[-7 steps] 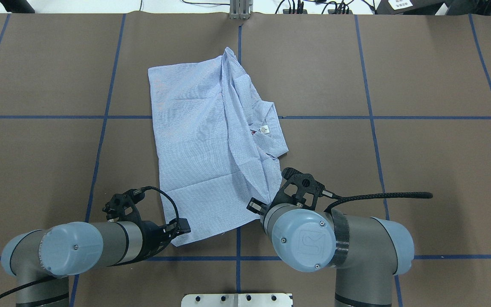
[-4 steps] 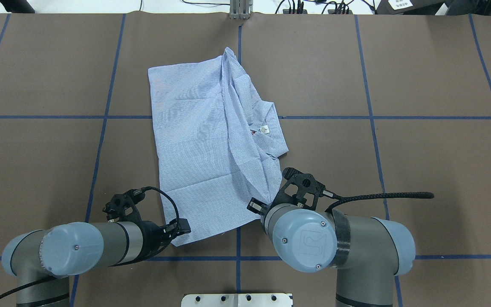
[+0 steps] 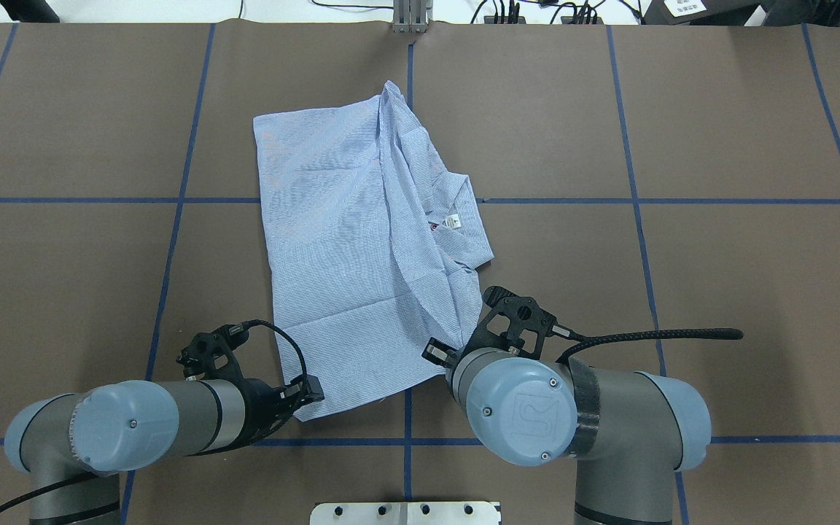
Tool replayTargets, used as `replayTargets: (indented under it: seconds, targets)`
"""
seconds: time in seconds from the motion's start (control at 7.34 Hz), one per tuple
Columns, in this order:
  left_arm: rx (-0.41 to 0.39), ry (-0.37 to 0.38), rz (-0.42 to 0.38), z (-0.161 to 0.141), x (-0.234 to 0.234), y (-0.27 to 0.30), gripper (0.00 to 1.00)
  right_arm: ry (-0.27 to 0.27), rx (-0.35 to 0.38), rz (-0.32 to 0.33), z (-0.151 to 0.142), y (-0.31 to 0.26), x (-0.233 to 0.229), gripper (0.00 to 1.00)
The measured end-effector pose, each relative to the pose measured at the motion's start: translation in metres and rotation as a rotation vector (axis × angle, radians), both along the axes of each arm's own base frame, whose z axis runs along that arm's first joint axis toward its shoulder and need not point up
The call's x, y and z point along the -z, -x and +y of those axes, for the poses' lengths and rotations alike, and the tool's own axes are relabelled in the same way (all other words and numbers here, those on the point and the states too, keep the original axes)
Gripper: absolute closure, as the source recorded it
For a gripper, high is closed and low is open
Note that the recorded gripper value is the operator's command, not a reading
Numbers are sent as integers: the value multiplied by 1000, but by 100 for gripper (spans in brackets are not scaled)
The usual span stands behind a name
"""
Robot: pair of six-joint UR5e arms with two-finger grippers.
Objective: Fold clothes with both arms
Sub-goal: 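Lift the near shirt edge with both grippers and fold it away from the robot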
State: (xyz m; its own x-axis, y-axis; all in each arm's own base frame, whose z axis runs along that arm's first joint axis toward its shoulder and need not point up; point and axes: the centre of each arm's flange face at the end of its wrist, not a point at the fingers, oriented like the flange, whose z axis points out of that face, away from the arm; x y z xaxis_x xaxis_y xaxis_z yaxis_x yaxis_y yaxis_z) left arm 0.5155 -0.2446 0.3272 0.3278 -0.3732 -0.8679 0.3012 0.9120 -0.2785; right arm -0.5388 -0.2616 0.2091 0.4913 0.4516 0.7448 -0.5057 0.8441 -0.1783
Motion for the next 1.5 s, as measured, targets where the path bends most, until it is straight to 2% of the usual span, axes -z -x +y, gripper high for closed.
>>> replayTargets:
  seconds: [0.14, 0.41, 0.55, 1.09, 1.23, 1.5]
  targets:
    - [0, 0, -1, 0, 0, 0, 43, 0, 0, 0, 0, 0, 0, 100]
    - [-2, 1, -1, 0, -1, -1, 69, 0, 0, 0, 0, 0, 0, 100]
    - [-4, 2, -1, 1, -1, -1, 100, 0, 0, 1, 0, 0, -1, 100]
    - [-41, -2, 29, 4, 14, 8, 100, -1, 6, 0, 1, -6, -3, 100]
    - [-65, 0, 62, 5, 29, 18, 100, -5, 22, -13, 10, -17, -1, 100]
    - [-110, 0, 123, 13, 58, 40, 100, -5, 80, -26, 49, -47, 16, 100]
